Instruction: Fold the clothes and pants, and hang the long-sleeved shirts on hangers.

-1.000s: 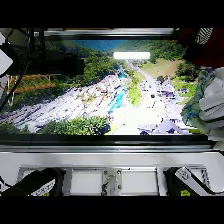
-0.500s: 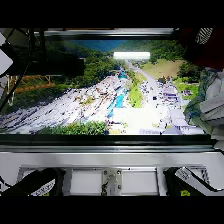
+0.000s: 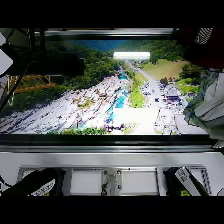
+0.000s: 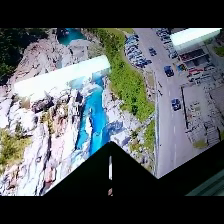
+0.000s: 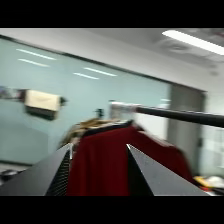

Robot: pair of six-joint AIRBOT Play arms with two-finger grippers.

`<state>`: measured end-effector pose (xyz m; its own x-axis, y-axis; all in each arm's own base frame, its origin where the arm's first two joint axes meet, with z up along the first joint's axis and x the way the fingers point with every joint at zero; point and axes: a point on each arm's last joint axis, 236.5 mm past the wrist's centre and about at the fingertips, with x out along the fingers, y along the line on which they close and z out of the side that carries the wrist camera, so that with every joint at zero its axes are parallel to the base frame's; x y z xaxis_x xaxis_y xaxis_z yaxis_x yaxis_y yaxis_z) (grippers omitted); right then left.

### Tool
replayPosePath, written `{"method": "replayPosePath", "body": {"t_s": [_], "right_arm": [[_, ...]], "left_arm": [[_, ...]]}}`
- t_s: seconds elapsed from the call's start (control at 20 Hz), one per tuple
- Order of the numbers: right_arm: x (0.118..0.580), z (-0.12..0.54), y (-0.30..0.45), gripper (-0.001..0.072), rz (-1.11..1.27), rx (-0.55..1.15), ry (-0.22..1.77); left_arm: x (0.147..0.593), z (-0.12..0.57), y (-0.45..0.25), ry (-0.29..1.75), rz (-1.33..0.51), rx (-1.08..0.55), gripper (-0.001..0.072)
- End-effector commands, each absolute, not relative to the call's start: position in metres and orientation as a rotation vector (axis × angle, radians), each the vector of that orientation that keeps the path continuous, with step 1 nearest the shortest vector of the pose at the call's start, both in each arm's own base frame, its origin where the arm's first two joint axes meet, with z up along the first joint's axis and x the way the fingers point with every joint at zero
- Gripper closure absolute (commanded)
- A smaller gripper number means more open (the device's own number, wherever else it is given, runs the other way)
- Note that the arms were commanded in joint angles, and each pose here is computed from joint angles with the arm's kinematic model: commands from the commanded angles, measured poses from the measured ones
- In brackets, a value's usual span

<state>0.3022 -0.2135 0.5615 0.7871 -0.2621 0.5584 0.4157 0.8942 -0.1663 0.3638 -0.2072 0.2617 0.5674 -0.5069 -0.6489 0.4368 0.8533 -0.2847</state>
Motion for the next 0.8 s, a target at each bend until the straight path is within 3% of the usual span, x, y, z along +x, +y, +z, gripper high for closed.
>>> {"method": "replayPosePath", "body": {"t_s": [0.0,0.05,0.1,0.25,0.5,0.75], "right_arm": [[0.326,0.524,-0.086,0.0346,0.209,-0.232,-0.438],[0.341,0.475,-0.043,0.0346,0.444,-0.108,-0.246],[0.361,0.430,-0.016,0.0346,0.524,-0.074,-0.076],[0.378,0.358,0.066,0.0346,0.718,-0.085,0.132],[0.336,0.242,0.220,0.0346,1.120,-0.065,0.432],[0.293,0.193,0.291,0.0346,1.335,-0.080,0.564]], "left_arm": [[0.366,0.264,-0.208,0.779,-0.556,-0.099,0.0684],[0.368,0.267,-0.209,0.765,-0.555,-0.104,0.0684],[0.369,0.266,-0.209,0.766,-0.554,-0.104,0.0684],[0.368,0.248,-0.206,0.761,-0.530,-0.146,0.0684],[0.356,0.205,-0.203,0.781,-0.507,-0.216,0.0683],[0.343,0.192,-0.197,0.803,-0.502,-0.213,0.0684]]}}
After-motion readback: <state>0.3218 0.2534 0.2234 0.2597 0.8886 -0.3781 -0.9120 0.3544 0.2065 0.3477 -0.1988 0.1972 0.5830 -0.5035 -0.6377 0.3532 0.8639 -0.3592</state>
